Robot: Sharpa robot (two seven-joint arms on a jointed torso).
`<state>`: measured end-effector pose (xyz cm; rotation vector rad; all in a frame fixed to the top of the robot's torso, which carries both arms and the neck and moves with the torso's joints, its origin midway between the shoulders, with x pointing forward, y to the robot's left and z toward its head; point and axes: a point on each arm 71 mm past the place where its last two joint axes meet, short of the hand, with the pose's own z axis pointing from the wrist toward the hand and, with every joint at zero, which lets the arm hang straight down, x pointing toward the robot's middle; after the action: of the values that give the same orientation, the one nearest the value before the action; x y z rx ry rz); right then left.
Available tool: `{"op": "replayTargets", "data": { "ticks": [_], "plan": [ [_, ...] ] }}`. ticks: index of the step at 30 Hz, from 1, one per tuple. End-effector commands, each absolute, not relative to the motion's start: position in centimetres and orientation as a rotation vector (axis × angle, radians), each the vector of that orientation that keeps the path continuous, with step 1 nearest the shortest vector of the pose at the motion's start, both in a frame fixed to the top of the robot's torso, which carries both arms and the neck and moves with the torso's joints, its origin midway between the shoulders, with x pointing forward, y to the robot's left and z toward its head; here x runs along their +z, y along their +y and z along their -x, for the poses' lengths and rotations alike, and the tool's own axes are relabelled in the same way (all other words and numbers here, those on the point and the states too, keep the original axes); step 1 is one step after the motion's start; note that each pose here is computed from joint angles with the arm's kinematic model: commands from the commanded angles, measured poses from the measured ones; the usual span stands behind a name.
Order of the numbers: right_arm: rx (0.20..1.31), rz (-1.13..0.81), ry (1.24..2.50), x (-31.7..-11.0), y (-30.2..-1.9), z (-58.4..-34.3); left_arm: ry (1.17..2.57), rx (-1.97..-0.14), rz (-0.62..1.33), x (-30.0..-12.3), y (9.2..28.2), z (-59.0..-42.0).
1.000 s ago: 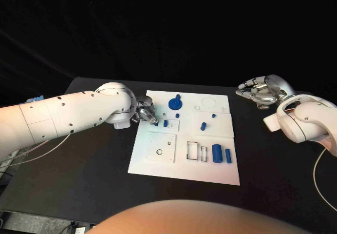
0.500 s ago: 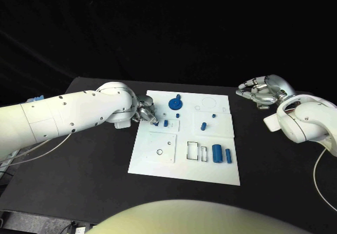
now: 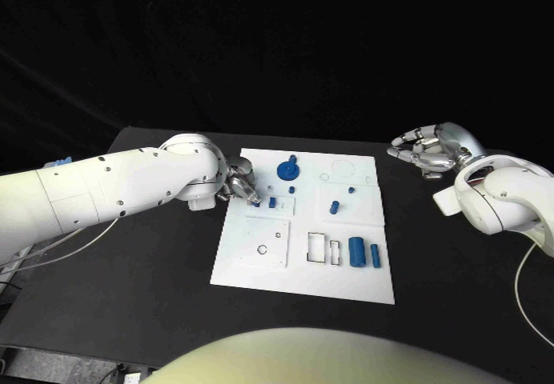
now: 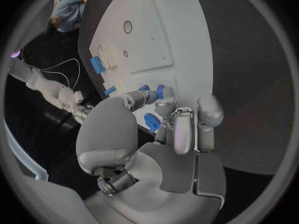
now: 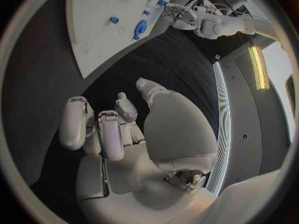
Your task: Assemble the parts on the task board
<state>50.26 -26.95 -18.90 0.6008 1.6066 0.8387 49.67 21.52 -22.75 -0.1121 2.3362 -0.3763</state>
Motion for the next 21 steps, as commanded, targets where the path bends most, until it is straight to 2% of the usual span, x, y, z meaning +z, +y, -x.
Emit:
{"op": "replayTargets", "data": {
  "ticks": [1, 21],
  "plan": [
    [0.844, -0.59, 1.608, -18.89, -26.88, -50.25, 2.37, -0.379, 0.096, -23.16, 21.07, -49.36],
    [0.843, -0.59, 1.608, -18.9, -26.91, -50.26, 2.38, -0.364, 0.112, -23.34, 20.72, -49.62]
  ]
}}
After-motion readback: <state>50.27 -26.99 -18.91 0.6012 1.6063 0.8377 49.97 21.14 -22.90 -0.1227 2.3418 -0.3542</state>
